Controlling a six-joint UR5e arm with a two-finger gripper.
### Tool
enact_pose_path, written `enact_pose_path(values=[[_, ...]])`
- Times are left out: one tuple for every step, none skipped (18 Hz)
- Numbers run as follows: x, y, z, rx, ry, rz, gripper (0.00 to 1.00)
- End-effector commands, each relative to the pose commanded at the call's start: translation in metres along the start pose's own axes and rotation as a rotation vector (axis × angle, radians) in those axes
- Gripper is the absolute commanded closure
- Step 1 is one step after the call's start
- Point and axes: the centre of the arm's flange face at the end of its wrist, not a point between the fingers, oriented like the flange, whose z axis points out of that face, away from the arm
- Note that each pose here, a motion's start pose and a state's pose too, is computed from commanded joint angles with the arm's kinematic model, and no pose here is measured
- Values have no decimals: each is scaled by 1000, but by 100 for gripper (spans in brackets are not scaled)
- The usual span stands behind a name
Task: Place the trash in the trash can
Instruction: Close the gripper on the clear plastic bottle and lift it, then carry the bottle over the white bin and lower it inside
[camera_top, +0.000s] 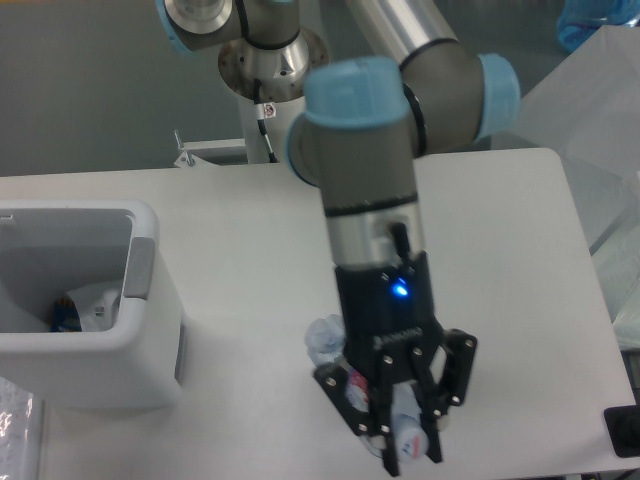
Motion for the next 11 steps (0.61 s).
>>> enact_pose_path(values=[[15,2,-6,-1,17,9,67],[24,2,-16,3,25,14,67],[30,3,-23,4,31,10,67],[36,5,-31,4,35,4,67],[40,3,-43,11,39,1,67],[50,4,-52,16,51,8,67],[63,4,-62,20,66,17,67],[73,6,-71,23,78,20,67],[78,6,-80,26,85,12,67],[82,4,-87,34,91,1,67],[92,6,-93,34,104,-3,67]])
